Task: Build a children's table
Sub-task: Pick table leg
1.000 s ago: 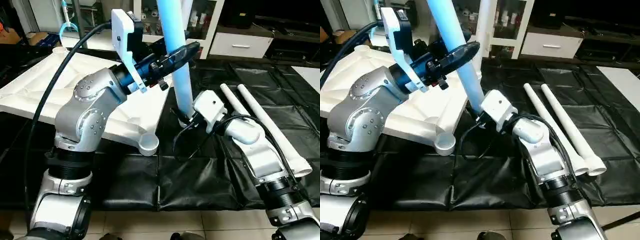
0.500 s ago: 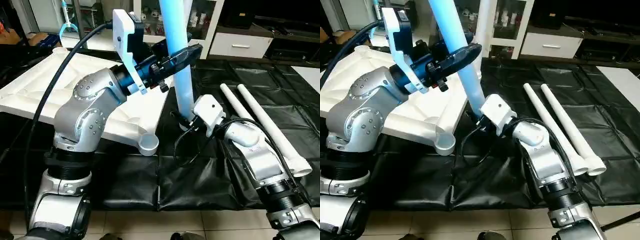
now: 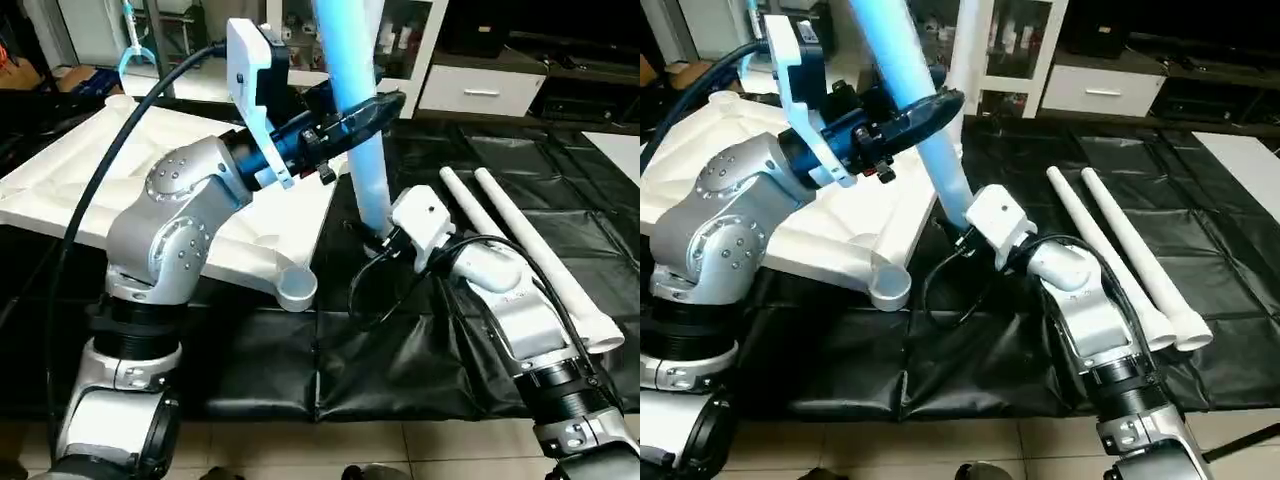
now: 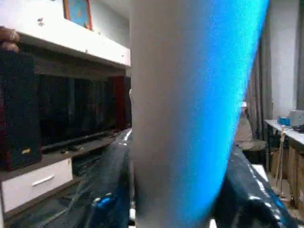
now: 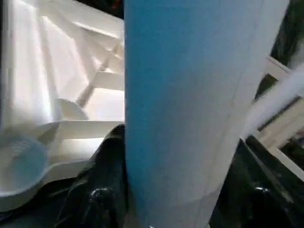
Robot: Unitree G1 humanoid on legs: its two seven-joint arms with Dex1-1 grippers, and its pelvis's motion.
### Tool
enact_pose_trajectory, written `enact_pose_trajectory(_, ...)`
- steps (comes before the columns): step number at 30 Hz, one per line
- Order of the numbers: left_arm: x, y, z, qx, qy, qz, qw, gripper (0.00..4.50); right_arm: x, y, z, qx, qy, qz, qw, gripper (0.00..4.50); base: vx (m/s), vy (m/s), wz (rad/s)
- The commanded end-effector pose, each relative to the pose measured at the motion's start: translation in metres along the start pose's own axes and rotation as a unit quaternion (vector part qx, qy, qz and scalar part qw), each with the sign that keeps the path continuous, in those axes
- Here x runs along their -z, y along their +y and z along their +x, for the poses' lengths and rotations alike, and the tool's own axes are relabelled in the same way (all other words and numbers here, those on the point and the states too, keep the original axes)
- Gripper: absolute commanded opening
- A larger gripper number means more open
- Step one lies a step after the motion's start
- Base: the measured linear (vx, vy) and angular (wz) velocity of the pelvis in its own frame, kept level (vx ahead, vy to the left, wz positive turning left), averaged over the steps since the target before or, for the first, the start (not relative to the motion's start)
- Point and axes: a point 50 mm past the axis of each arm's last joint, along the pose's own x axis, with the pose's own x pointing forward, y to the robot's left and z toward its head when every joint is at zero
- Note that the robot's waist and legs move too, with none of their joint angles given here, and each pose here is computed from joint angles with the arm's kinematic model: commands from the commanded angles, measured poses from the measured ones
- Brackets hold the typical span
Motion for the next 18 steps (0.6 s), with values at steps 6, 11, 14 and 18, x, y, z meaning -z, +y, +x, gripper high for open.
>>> enact_pose_trajectory(6,0.005,0.009,-0.001,-0.039,0.006,0.005,0.999,3.09,-0.002,-0.053,-0.012,0.191,-0.01,0.116,0.975,1.88,0.0,0.0,0.0)
enact_pose_trajectory(11,0.012,0.017,-0.004,-0.094,0.03,-0.015,0.995,3.2,0.004,-0.069,-0.021,0.239,-0.023,0.183,0.953,1.88,0.0,0.0,0.0)
enact_pose_trajectory(14,0.044,0.056,-0.031,-0.349,0.105,-0.083,0.928,3.57,0.009,-0.077,-0.03,0.269,-0.058,0.298,0.914,1.88,0.0,0.0,0.0)
enact_pose_trajectory(18,0.08,0.065,-0.071,-0.463,0.206,-0.123,0.853,3.59,0.009,-0.063,-0.037,0.171,-0.096,0.428,0.882,1.87,0.0,0.0,0.0)
